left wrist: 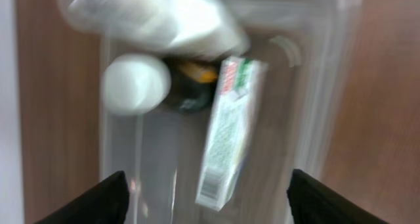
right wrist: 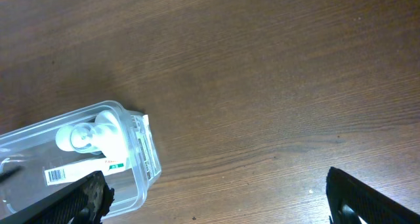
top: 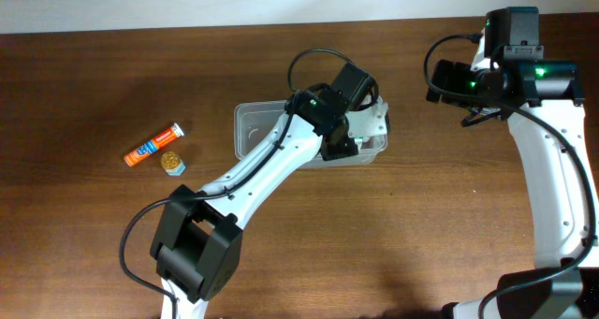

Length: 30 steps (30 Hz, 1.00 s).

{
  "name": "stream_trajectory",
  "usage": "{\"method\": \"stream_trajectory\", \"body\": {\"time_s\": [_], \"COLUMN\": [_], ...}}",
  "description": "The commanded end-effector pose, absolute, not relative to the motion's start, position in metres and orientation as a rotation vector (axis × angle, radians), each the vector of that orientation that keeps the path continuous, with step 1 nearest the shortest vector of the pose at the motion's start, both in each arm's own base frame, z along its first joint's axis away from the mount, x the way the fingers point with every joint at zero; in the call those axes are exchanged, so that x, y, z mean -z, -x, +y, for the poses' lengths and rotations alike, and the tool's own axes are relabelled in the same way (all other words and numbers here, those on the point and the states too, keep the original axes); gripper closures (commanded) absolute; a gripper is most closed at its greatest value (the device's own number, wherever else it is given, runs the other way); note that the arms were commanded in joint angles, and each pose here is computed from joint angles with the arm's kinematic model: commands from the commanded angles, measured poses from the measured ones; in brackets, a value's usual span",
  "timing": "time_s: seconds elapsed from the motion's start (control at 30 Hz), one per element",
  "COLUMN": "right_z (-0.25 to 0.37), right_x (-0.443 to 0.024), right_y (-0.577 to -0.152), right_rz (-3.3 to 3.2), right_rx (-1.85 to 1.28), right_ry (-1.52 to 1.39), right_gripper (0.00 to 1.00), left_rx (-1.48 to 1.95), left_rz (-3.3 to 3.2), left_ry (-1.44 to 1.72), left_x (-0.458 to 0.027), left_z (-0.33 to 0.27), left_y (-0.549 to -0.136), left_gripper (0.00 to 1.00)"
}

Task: Pack container
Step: 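Lower the box into the container and open the left gripper, then move the left gripper back to the orange tablet tube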

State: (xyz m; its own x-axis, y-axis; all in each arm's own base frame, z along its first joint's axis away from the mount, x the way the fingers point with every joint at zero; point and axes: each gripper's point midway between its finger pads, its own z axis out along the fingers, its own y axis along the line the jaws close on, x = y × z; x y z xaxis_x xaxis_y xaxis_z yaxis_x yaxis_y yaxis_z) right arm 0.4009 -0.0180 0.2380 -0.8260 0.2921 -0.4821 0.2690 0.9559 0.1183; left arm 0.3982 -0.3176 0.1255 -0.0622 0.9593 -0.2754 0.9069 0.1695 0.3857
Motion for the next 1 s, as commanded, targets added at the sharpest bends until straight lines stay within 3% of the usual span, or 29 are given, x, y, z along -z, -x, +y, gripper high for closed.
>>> {"method": "stream_trajectory", "body": {"time_s": [0.0,0.13,0.37,0.67,0.77,0.97], "right_z": [-0.017,-0.017,-0.017,-0.017,-0.017,-0.017], "right_x": [-0.239,-0.239,-0.239,-0.239,-0.239,-0.239], "right_y": [-0.402,-0.402,-0.402,-0.402,-0.402,-0.402], "right_rz": [2.588,2.588,2.588,2.588,2.588,2.588], "right_rx": [-0.07,-0.07,-0.07,-0.07,-0.07,-0.07], "right_ry": [-0.409,-0.409,-0.408,-0.409,-0.409,-0.408], "right_gripper": [0.02,0.02,0.02,0.02,0.02,0.02], "left_rx": [-0.362,-0.336,-0.22,-0.185,-0.203,-0.245], "left_rz": [2.182,2.335,2.598,2.729,2.768,2.889], "left_ry": [-1.359,-1.088,-0.486,-0.177,-0.111,-0.17], "left_x": [-0.156,-0.177,-0.195,-0.186,-0.181,-0.161], "left_z": [-0.283,-0.247,-0.126,-0.013,0.013,0.054], "left_y": [-0.43,-0.441,-0.464,-0.467,-0.459,-0.434], "left_gripper": [0.17,0.17,0.16,0.14,0.08,0.11]}}
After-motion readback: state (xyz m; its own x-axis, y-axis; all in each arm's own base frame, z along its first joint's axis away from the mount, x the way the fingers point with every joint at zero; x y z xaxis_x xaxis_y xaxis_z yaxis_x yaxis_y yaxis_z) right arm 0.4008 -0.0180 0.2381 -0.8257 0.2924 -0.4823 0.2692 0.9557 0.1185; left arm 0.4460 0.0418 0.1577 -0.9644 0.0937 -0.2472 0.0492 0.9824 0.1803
